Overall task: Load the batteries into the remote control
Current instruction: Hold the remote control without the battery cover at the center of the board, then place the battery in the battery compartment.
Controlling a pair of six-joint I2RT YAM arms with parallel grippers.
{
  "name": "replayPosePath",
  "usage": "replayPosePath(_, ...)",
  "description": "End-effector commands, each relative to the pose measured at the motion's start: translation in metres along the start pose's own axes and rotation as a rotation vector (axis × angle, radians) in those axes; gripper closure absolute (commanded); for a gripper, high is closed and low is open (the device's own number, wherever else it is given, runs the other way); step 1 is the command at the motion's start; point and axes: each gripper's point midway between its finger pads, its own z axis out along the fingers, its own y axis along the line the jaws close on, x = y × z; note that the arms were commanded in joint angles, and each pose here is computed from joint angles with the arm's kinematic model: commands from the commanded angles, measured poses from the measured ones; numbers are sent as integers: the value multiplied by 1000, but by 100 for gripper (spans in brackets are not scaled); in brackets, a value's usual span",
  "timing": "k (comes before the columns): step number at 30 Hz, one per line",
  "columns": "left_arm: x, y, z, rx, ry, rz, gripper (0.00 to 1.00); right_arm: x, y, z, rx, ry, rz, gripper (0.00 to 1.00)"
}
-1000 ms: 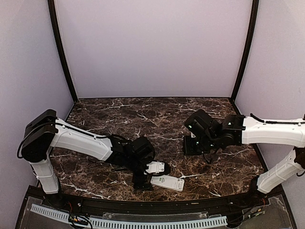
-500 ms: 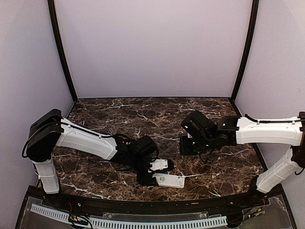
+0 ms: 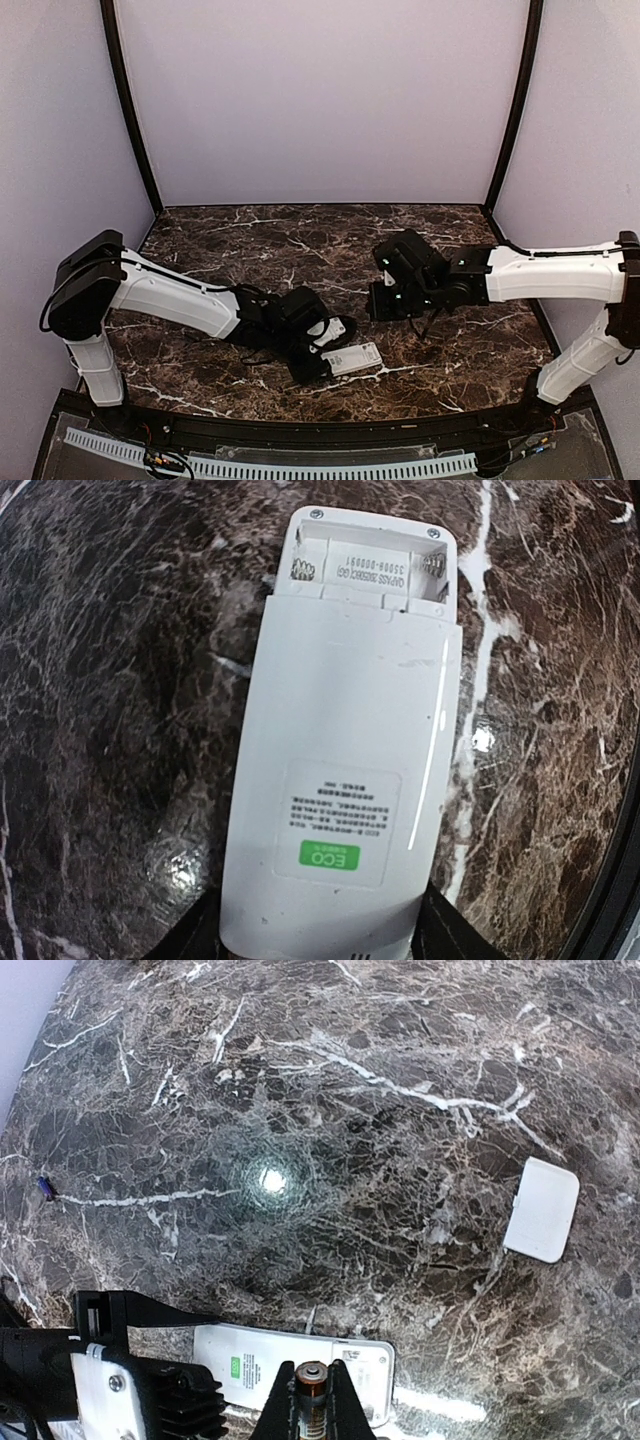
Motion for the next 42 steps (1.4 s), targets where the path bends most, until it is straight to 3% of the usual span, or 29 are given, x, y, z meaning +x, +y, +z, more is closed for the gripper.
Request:
replayPosePath(1, 62, 21, 0, -120, 170, -187, 57, -11, 14, 9, -76, -37, -43, 100)
replayPosePath(7, 64, 8, -3, -44, 111, -213, 46, 1, 16, 26, -92, -20, -117, 100)
replayPosePath(14, 81, 12, -3, -66, 129, -186, 36, 18, 24, 47, -104, -26, -273, 100)
replayPosePath(19, 81, 14, -7, -76, 113, -163, 31, 26, 23, 56, -126, -28, -290, 100)
replayPosePath(42, 73, 1, 1, 8, 100, -77, 31, 53, 1, 75, -68, -16, -292, 100)
